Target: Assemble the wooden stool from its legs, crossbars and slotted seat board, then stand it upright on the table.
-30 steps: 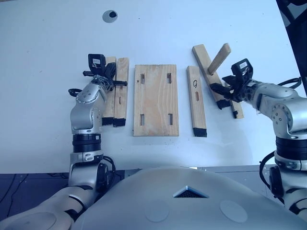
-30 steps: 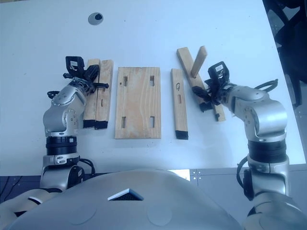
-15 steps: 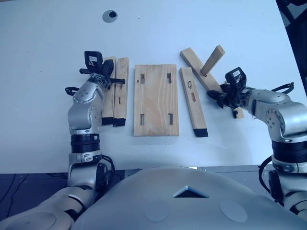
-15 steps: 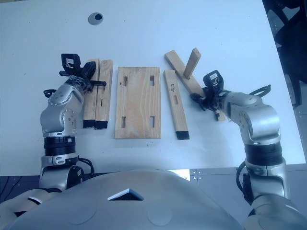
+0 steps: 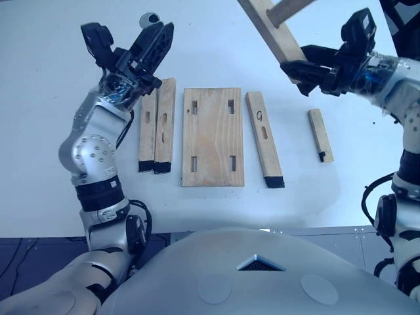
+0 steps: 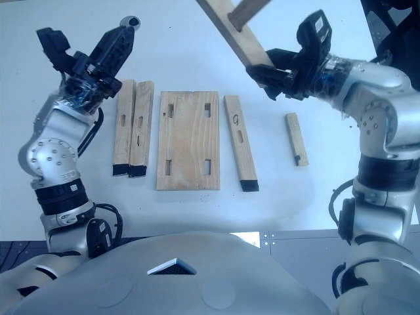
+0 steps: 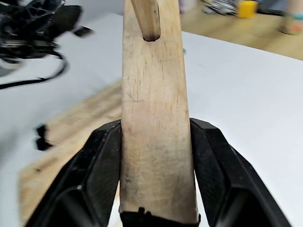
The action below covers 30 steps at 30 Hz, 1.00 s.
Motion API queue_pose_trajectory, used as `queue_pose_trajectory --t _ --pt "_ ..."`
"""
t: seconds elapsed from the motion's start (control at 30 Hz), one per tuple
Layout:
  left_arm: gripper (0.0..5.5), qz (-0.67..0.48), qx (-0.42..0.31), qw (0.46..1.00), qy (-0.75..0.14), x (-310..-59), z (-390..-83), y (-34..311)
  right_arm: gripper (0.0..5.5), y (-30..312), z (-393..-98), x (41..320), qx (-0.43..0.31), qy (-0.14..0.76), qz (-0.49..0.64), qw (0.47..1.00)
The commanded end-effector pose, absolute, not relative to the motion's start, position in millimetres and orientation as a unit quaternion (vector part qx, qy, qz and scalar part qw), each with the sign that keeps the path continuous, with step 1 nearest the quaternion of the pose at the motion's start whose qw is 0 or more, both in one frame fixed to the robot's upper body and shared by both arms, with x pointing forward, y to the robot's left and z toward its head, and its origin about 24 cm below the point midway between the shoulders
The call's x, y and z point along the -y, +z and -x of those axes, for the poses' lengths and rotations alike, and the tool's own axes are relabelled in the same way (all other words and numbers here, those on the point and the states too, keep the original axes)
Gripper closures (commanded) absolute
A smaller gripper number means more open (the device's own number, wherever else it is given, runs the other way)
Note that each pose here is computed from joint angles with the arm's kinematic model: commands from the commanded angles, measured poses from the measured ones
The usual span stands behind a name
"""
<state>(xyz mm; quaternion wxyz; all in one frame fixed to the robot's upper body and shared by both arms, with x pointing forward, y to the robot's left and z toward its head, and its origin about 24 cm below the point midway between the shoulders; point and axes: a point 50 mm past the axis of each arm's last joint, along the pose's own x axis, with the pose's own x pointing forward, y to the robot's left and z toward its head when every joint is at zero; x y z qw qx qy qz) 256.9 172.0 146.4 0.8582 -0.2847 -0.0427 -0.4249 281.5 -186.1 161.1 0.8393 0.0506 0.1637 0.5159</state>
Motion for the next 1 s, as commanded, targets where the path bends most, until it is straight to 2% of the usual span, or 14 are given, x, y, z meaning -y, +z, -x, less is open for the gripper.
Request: queue_pose_trajectory --t 0.03,0.23,0.4,0.6,0.73,0.83,1.0 --pt "2.98 0.313 0.063 0.801 -0.506 -168.3 -253.7 171.7 3.44 184.7 -280.0 179.5 -0.144 0.585 -0.077 0.794" --pt "2.23 0.308 0.056 0.784 -0.536 -161.5 -259.2 177.3 3.44 199.3 -281.3 164.5 -0.124 0.631 -0.072 0.762" --pt "2.23 0.338 0.078 0.766 -0.541 -156.6 -264.4 179.1 3.44 185.2 -272.9 149.2 -0.134 0.665 -0.086 0.730" --pt "2.23 0.395 0.109 0.719 -0.562 -166.3 -265.5 193.4 3.44 177.5 -266.9 142.1 -0.151 0.692 -0.105 0.698" --pt "2.90 0.413 0.109 0.676 -0.600 -165.2 -256.9 198.3 3.44 187.3 -265.3 146.2 -0.153 0.713 -0.152 0.667" --pt "3.29 0.414 0.108 0.669 -0.609 -164.7 -256.1 200.3 3.44 191.6 -263.5 146.2 -0.152 0.726 -0.159 0.651" --pt "3.40 0.414 0.110 0.669 -0.607 -164.3 -259.8 200.6 3.44 189.0 -259.3 144.0 -0.152 0.732 -0.154 0.646"
